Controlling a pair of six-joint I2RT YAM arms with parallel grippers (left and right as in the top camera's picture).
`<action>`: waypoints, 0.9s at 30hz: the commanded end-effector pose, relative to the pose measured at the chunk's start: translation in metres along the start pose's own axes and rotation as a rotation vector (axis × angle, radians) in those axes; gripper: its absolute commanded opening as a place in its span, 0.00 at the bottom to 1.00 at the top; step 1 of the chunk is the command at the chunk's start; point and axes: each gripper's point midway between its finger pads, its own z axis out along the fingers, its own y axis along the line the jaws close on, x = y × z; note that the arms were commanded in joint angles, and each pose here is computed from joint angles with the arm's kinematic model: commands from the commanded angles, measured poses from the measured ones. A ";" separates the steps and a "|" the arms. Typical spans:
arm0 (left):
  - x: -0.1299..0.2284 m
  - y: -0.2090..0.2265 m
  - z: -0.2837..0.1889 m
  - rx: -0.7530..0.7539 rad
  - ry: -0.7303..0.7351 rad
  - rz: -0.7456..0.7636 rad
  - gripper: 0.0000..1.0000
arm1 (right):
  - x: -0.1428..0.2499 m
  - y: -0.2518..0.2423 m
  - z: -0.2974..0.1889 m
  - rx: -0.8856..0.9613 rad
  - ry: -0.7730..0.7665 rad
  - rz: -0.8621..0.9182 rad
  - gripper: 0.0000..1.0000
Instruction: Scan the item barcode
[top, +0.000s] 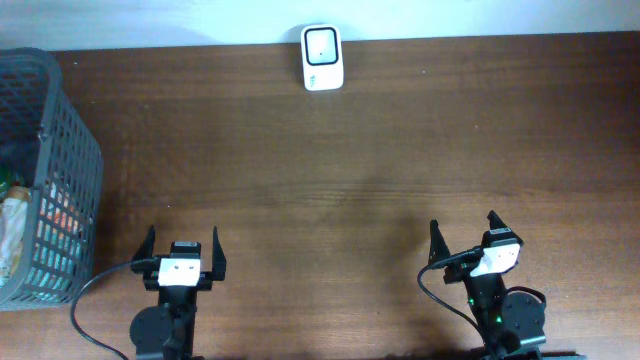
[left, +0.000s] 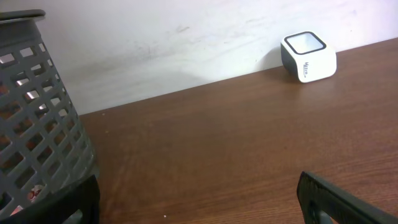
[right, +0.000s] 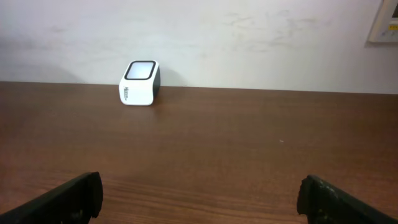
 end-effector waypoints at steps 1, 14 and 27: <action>0.002 0.001 0.000 -0.007 0.001 0.016 0.99 | 0.004 -0.001 0.000 0.003 0.011 -0.008 0.98; 0.003 0.011 0.000 -0.068 0.009 0.016 0.99 | 0.004 -0.001 0.000 0.003 0.011 -0.008 0.98; -0.065 0.004 0.001 0.070 -0.010 -0.138 0.99 | 0.004 -0.001 0.000 0.003 0.011 -0.008 0.98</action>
